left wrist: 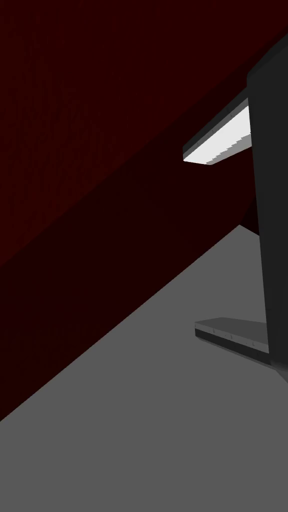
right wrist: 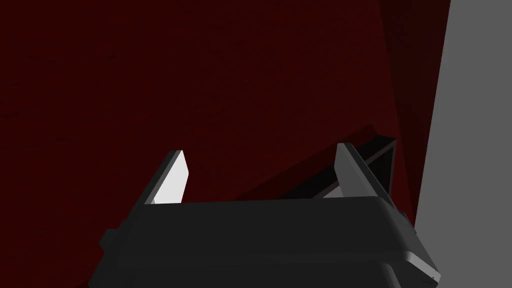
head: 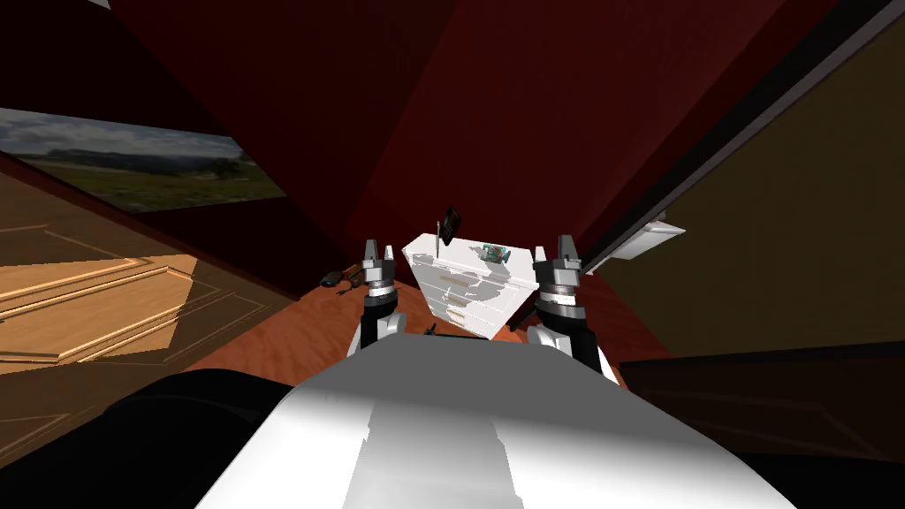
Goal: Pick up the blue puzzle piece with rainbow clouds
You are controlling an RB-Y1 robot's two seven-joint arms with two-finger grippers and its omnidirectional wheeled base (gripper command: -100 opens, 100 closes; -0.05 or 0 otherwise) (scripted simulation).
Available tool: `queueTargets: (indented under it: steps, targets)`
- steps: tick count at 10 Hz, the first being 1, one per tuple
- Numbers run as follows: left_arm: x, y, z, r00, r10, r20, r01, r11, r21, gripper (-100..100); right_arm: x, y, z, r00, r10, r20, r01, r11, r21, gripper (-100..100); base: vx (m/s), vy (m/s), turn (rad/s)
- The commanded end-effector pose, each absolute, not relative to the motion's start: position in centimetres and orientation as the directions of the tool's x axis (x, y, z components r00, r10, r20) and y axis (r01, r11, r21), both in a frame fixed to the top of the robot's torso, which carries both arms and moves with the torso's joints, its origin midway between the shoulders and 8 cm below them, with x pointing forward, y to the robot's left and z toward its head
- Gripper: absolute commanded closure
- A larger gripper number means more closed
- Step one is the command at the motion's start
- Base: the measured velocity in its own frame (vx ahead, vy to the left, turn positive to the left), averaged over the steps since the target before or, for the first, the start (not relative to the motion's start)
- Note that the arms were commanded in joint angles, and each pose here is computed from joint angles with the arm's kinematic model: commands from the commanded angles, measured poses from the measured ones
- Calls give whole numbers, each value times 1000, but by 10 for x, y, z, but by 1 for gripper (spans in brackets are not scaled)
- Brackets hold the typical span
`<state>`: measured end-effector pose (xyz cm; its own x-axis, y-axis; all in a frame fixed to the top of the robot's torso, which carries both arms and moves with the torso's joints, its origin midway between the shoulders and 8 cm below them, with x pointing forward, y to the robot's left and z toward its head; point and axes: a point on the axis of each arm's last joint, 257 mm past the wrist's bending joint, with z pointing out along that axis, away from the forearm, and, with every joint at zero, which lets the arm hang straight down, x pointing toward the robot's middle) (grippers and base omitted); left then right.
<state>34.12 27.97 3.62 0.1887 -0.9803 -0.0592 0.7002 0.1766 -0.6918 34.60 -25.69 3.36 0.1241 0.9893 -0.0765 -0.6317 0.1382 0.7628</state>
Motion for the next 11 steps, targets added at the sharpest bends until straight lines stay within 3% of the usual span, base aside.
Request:
queueTargets:
  steps: [1, 6, 11]
  targets:
    - [341, 280, 36, 189, -980, -59, 700, 177, -692, 0, 345, -255, 32, 107, 989, -99, -629, 145, 764, -100, -80, -8, 97]
    - [341, 280, 36, 189, -980, -59, 700, 177, -692, 0, 340, -245, 24, 17, 979, -205, -618, 172, 767, -100, -213, -110, 152]
    - [341, 280, 36, 189, -980, -59, 700, 177, -692, 0, 336, -235, 18, -63, 954, -292, -613, 195, 766, -100, -147, -97, 138]
